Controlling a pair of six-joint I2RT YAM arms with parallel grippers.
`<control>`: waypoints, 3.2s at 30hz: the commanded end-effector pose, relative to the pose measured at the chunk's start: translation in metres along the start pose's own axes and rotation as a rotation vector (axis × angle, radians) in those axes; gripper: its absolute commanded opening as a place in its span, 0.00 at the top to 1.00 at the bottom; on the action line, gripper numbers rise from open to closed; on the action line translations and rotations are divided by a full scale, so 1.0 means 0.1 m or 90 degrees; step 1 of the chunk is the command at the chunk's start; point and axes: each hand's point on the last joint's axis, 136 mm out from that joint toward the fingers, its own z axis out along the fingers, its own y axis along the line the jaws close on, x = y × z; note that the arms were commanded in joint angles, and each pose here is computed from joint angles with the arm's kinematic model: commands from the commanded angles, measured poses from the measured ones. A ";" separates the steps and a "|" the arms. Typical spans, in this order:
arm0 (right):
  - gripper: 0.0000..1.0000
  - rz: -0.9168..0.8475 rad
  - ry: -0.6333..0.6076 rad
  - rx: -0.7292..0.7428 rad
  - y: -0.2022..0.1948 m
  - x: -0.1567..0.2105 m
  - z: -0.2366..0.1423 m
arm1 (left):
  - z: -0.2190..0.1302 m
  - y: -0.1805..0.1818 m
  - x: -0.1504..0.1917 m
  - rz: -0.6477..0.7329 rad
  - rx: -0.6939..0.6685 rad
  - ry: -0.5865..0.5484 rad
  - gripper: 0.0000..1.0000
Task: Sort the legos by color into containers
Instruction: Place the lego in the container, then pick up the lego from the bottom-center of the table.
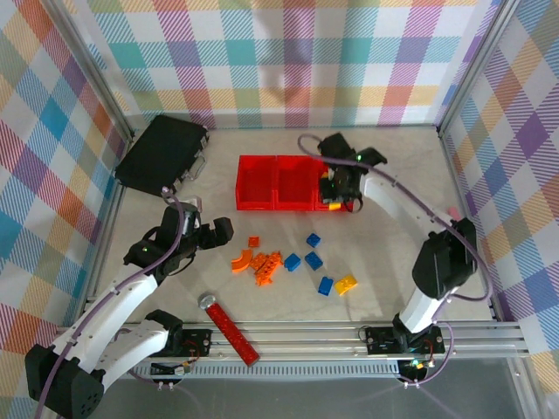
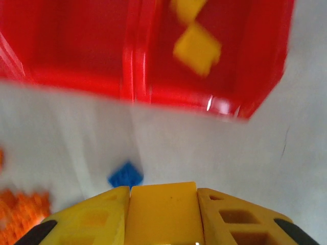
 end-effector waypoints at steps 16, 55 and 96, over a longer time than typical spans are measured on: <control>0.71 -0.008 -0.004 0.076 -0.34 -0.98 0.99 | -0.12 0.02 0.01 -0.003 -0.004 -0.010 0.00; 0.25 0.414 0.108 -0.008 -0.48 1.57 -0.32 | -0.14 -0.15 0.02 0.007 0.051 -0.006 0.00; 0.32 0.628 0.158 0.114 -0.24 2.47 0.44 | -0.10 -0.10 0.11 0.007 0.048 -0.002 0.00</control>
